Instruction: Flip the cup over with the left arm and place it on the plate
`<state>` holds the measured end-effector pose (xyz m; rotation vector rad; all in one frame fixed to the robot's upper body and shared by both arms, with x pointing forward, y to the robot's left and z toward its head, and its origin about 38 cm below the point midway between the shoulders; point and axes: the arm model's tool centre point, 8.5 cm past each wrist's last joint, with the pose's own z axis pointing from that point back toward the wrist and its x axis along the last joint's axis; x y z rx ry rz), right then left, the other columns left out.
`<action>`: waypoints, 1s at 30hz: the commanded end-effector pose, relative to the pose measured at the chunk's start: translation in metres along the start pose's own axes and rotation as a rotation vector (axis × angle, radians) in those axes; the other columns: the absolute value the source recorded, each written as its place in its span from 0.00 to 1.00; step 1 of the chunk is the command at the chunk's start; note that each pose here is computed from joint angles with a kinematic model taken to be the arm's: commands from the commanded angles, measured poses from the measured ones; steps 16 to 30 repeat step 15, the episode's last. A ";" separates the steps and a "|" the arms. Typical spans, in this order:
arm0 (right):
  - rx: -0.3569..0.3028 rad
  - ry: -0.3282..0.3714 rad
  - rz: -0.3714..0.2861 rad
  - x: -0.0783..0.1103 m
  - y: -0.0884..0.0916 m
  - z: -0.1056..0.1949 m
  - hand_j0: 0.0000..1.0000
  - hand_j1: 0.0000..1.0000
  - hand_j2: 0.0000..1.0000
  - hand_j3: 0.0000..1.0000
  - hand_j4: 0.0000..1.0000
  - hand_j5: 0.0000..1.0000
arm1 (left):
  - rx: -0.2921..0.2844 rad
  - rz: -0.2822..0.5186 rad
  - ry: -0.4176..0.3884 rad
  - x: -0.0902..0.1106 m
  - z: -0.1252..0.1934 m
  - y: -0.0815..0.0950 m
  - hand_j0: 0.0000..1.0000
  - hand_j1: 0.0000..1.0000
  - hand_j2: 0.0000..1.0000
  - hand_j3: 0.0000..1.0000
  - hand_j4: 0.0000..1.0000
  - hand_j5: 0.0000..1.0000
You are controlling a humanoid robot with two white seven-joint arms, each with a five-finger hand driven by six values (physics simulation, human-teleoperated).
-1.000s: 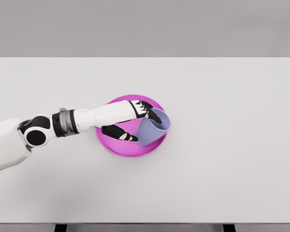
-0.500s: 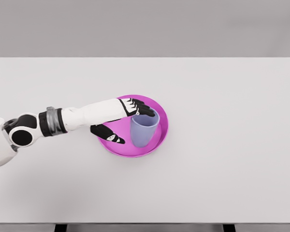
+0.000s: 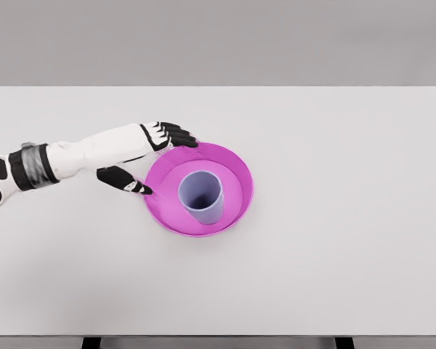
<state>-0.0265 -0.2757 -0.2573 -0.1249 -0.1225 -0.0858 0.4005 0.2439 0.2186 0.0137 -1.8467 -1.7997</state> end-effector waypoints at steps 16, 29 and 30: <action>0.000 0.000 -0.001 0.000 0.000 0.000 1.00 1.00 1.00 1.00 1.00 1.00 | 0.032 0.033 0.299 -0.063 0.083 -0.003 1.00 1.00 1.00 1.00 1.00 1.00; 0.000 0.000 -0.001 0.000 0.000 0.000 1.00 1.00 1.00 1.00 1.00 1.00 | 0.032 0.033 0.299 -0.063 0.083 -0.003 1.00 1.00 1.00 1.00 1.00 1.00; 0.000 0.000 -0.001 0.000 0.000 0.000 1.00 1.00 1.00 1.00 1.00 1.00 | 0.032 0.033 0.299 -0.063 0.083 -0.003 1.00 1.00 1.00 1.00 1.00 1.00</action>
